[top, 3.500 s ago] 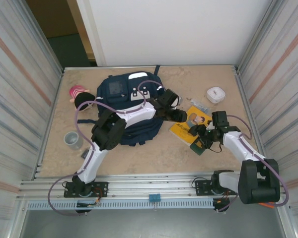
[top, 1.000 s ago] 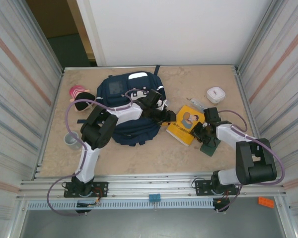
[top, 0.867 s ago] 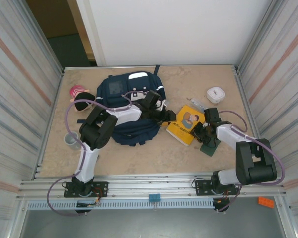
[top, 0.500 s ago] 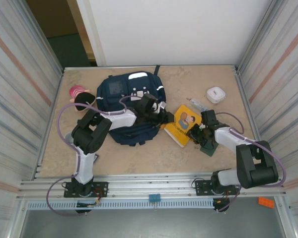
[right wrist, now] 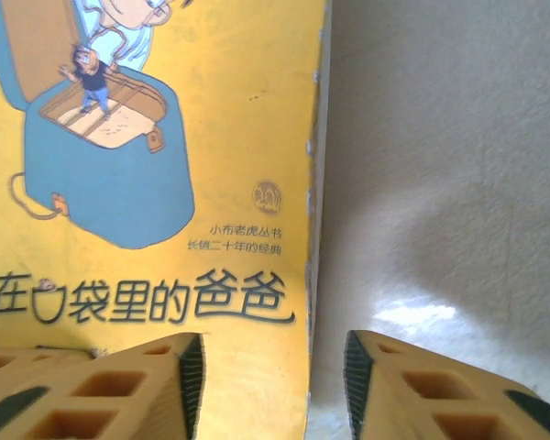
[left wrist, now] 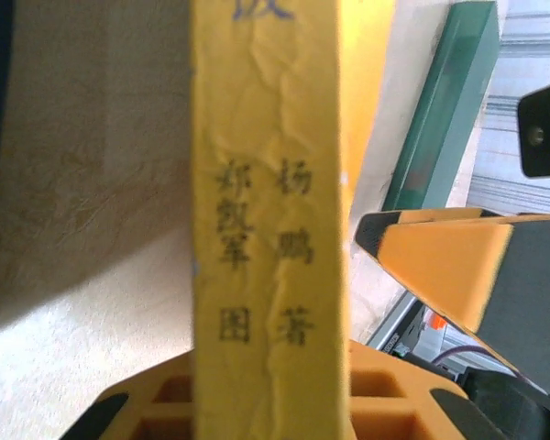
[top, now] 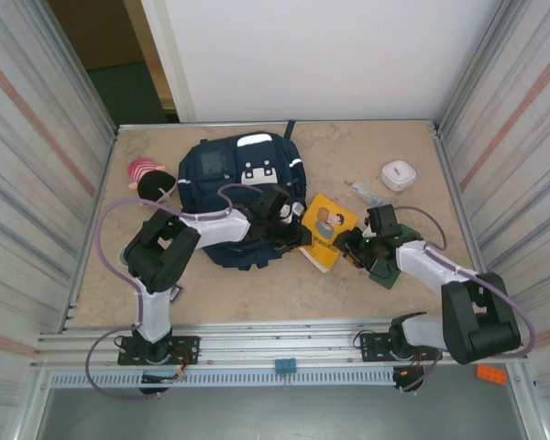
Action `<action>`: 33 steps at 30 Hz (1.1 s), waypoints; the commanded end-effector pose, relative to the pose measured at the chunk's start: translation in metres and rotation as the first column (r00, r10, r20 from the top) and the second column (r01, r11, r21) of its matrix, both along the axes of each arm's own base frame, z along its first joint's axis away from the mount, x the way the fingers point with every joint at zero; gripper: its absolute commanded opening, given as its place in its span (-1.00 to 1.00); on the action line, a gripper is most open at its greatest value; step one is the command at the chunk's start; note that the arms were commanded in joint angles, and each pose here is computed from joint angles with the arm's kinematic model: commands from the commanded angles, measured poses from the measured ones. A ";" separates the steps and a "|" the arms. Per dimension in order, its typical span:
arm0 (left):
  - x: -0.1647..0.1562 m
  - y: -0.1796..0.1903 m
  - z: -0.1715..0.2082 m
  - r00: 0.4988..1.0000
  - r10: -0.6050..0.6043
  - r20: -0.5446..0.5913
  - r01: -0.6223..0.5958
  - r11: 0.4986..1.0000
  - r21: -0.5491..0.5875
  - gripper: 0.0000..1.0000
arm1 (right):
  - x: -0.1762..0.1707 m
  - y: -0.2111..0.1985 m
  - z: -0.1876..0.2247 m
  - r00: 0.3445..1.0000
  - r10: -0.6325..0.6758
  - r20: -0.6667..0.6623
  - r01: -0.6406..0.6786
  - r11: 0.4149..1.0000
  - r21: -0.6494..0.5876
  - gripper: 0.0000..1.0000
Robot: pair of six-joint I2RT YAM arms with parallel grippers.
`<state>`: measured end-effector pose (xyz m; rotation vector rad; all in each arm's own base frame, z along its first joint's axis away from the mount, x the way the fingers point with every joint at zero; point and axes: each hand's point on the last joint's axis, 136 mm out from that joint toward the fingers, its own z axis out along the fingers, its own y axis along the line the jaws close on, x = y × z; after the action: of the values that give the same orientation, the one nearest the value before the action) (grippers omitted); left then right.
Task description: Pack the student bag
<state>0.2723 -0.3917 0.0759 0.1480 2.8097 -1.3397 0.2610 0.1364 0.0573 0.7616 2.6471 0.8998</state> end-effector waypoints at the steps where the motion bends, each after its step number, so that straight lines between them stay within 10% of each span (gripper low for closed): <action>1: 0.016 0.003 0.049 0.986 0.060 0.153 -0.054 0.997 -0.049 -0.93 | 0.010 -0.001 0.043 0.993 0.002 0.117 -0.001 1.000 -0.005 0.12; 14: 0.056 0.048 0.187 0.793 0.555 0.253 -0.420 0.798 -0.432 -1.00 | 0.022 0.021 0.187 0.838 -0.195 0.509 0.067 0.963 0.259 0.27; 21: 0.067 0.080 0.209 0.662 0.730 0.173 -0.559 0.634 -0.534 -1.00 | 0.023 0.073 0.210 0.813 -0.285 0.507 0.058 0.907 0.417 0.66; 33: 0.063 0.091 0.207 0.634 0.774 -0.004 -0.639 0.520 -0.567 -1.00 | 0.053 0.128 0.207 0.837 -0.405 0.368 0.110 0.783 0.613 0.66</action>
<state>0.3330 -0.3082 0.2189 -0.7307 2.0176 -1.4335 0.3024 0.2600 0.2341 0.7845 1.9129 1.4770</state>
